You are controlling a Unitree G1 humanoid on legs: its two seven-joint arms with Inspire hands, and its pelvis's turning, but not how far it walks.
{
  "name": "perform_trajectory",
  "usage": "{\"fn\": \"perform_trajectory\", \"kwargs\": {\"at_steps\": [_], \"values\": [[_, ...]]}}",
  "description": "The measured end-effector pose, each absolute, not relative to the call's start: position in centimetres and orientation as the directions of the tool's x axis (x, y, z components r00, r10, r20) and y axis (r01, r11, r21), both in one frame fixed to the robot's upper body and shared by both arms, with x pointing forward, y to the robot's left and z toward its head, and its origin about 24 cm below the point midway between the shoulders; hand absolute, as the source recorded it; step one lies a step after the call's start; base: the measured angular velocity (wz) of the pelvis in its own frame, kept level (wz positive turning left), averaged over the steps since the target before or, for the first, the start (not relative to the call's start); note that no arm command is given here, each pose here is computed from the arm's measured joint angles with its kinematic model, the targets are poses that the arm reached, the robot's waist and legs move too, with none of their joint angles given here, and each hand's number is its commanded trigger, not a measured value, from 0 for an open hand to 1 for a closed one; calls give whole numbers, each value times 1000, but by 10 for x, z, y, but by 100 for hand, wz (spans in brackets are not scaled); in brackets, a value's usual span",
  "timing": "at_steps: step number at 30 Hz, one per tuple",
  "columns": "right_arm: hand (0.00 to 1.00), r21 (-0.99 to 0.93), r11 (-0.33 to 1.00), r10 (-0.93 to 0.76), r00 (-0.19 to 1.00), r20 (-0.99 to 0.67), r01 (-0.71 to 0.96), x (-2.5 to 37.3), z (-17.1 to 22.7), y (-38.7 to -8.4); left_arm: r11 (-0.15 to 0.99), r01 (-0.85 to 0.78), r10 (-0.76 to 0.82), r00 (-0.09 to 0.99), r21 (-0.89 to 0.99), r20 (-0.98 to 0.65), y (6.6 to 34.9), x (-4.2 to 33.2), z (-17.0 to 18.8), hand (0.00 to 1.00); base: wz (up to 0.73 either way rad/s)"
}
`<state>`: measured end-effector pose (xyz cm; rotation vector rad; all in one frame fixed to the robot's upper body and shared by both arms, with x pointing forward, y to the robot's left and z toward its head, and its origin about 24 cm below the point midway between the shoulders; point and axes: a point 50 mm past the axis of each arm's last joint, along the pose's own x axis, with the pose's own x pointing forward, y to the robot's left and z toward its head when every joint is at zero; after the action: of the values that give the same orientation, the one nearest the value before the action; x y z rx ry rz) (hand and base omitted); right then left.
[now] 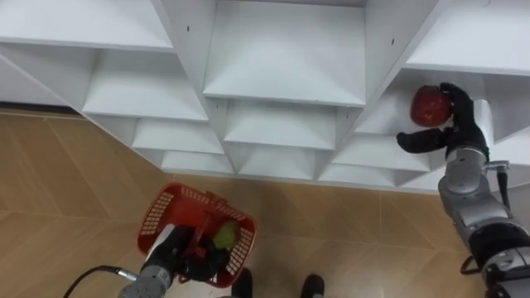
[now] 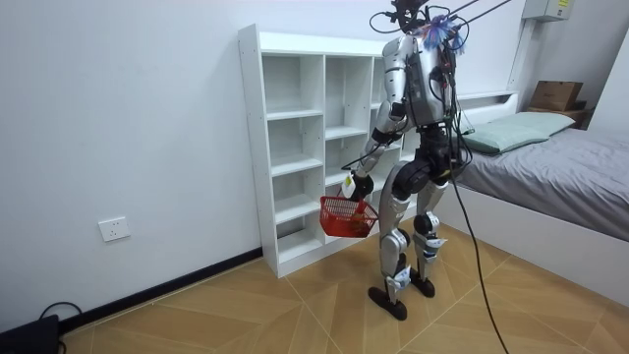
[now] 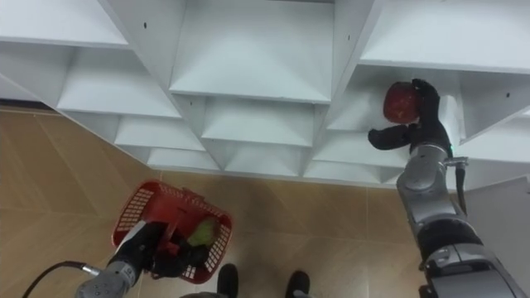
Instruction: Collect fruits from the closet
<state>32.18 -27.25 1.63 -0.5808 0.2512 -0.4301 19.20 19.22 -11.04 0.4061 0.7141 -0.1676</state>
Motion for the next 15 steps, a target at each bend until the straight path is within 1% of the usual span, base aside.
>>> {"fn": "perform_trajectory", "kwargs": {"at_steps": [10,15], "values": [[100,-584,749,-453,885,-109,312,322,17,-272,909,285,-12,748,305,-664,192,193,-110,100,0],[100,-551,767,-461,879,-119,328,327,21,-271,907,300,-22,733,294,-680,193,192,-112,100,-2]]}}
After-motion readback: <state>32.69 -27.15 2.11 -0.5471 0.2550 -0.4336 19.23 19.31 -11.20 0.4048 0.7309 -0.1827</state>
